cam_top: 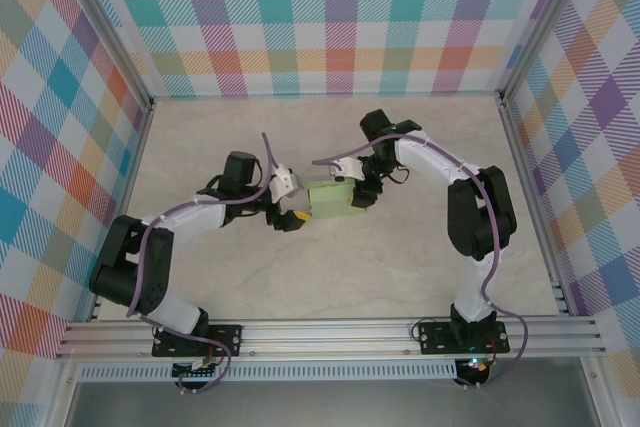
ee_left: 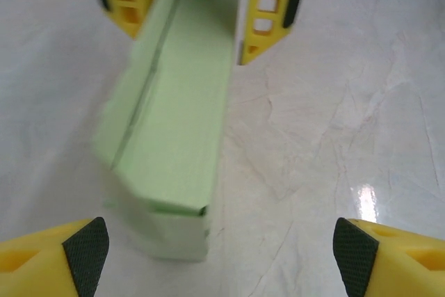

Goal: Fold the paper box

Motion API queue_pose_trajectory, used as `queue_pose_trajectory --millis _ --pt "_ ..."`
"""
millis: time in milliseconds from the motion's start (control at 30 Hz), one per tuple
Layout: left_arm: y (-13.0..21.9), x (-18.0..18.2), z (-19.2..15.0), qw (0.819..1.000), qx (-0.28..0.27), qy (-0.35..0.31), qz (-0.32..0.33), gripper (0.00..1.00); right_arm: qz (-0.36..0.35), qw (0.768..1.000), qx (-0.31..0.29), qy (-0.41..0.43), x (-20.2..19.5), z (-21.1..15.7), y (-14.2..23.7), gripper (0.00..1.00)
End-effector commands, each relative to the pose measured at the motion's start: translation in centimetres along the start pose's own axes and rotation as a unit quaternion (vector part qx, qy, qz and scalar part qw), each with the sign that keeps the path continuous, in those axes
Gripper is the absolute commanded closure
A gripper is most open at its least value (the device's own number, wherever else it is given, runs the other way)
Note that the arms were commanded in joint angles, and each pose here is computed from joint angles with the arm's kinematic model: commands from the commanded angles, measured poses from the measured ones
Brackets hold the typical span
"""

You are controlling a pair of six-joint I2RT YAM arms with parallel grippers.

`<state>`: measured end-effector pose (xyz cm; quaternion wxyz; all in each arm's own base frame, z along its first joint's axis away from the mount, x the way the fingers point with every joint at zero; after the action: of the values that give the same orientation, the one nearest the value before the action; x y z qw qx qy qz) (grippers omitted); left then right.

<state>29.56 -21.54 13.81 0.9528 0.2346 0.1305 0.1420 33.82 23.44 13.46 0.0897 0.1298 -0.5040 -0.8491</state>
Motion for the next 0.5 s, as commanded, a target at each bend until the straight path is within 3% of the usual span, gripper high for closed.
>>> queue_pose_trajectory --millis 0,133,467 --pt "-1.1 0.2 0.8 0.999 -0.014 -0.046 0.005 0.14 -0.026 0.999 -0.036 -0.021 -0.8 1.5 1.5 0.32" --pt "-1.5 0.9 0.8 0.999 0.0 -0.05 0.016 0.14 -0.053 0.995 -0.058 -0.06 -1.6 2.0 3.2 0.28" --pt "0.4 0.9 2.4 0.997 -0.03 -0.032 0.071 0.14 -0.115 0.971 -0.135 -0.159 -1.4 3.6 8.4 0.23"
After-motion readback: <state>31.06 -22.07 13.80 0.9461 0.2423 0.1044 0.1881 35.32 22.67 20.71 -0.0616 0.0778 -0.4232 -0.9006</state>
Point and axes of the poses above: each hand's point on the last joint's axis, 136 mm out from that joint toward the fingers, its own y axis back along the fingers, its own x axis along the line the jaws close on, z = x × y, the point moved 4 cm from there along y, back along the fingers, and after that the axes turned 14 degrees about y, right-handed, at the moved point
